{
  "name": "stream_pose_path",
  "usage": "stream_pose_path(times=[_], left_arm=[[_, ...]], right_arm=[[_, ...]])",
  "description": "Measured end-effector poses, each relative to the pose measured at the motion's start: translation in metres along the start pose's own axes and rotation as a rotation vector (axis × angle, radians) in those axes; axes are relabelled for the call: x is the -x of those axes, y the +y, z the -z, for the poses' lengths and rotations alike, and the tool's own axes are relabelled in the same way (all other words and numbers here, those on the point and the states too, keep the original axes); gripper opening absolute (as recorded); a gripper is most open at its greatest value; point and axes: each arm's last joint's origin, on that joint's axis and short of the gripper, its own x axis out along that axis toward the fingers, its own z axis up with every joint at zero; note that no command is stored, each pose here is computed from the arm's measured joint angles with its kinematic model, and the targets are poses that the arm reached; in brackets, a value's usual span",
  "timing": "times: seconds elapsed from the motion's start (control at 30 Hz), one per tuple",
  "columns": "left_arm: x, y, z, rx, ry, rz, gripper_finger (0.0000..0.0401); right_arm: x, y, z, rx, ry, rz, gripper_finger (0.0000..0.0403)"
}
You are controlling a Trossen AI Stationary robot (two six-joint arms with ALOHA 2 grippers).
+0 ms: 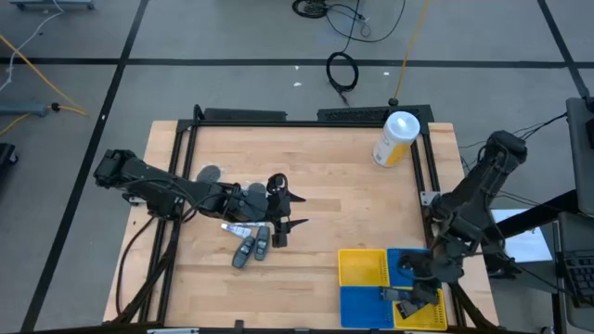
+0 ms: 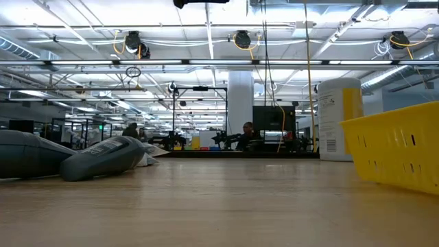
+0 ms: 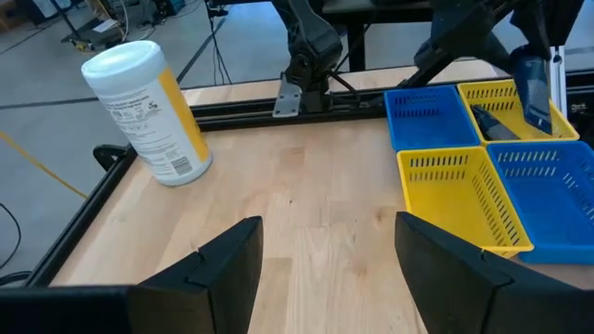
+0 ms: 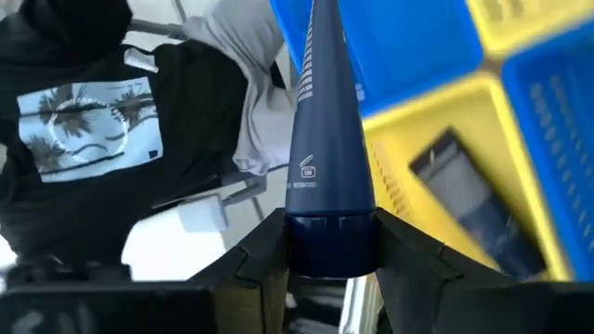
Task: Pick & Place Travel size toiletries
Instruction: Put the black shave cream into the bottom yellow bin
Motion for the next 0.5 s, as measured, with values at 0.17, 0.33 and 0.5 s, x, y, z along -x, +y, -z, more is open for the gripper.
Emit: stream_pose_path(times=[0.17,0.33,0.5], left_arm=[[0.0,0.0,0.001,-0.006,0.008,-0.001,0.0241],[0.0,0.0,0.001,-0.01,0.011,-0.001,0.0241],[0.0,0.0,0.002,-0.008,0.018,-0.001,0.0241]], right_arm=[[-0.002,-0.003,0.014,-0.153,0.044,0.034,0.0119],[-0.003,-0.004,0.028,-0.281,0.092,0.052,0.0119],[-0.003,-0.005,0.04,-0.426,0.15,0.077,0.0119]])
